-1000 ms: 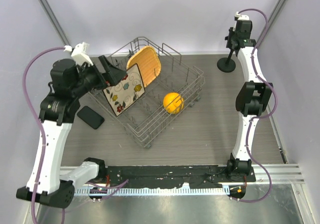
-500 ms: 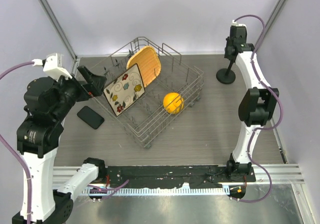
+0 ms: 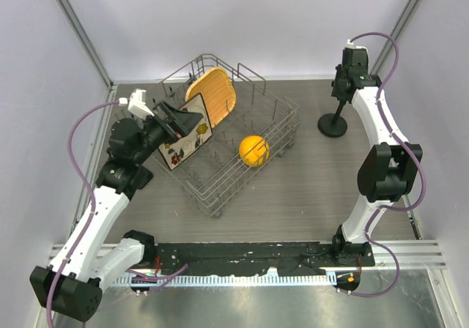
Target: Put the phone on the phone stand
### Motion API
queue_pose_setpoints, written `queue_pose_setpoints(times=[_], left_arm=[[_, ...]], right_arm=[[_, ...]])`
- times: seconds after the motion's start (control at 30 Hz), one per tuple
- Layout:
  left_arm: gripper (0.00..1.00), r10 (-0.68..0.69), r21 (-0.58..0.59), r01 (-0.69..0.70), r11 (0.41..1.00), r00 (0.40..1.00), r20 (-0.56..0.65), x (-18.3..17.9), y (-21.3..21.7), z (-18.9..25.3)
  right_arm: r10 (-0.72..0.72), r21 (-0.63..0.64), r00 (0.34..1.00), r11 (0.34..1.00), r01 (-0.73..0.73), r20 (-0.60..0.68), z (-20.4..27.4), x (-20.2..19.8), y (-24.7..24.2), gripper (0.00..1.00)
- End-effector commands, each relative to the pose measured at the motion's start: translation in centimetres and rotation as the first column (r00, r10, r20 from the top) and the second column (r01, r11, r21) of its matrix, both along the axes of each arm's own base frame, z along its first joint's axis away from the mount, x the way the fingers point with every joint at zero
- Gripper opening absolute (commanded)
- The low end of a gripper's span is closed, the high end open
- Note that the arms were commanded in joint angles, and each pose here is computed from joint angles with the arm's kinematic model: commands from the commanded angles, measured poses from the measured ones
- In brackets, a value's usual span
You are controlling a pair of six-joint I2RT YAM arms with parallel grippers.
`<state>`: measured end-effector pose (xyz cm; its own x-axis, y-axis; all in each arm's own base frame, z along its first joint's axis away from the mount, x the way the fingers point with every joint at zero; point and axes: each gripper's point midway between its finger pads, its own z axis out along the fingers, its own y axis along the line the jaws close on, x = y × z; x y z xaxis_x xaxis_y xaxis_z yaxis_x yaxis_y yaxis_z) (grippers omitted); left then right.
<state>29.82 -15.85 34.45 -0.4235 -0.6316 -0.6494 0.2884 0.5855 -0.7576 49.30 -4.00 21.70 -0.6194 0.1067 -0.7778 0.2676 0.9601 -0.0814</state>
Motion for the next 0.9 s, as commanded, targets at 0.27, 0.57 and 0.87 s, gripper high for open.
queue_pose_setpoints(times=[0.27,0.57,0.87], left_arm=[[0.90,-0.020,0.055,-0.003,0.998,0.906,0.423,0.2,-2.4,8.3],[0.91,-0.087,0.136,0.031,0.990,0.899,0.429,0.5,-3.3,9.2],[0.91,-0.065,0.179,-0.010,0.984,0.913,0.403,1.9,-3.0,10.2]], right_arm=[[0.009,0.053,0.996,0.998,-0.014,0.086,3.4,-1.3,0.8,0.00],[-0.001,0.041,0.998,0.999,-0.001,0.067,3.0,-3.4,0.5,0.00],[-0.007,0.052,0.998,0.999,0.004,0.056,3.3,-6.9,0.6,0.01]])
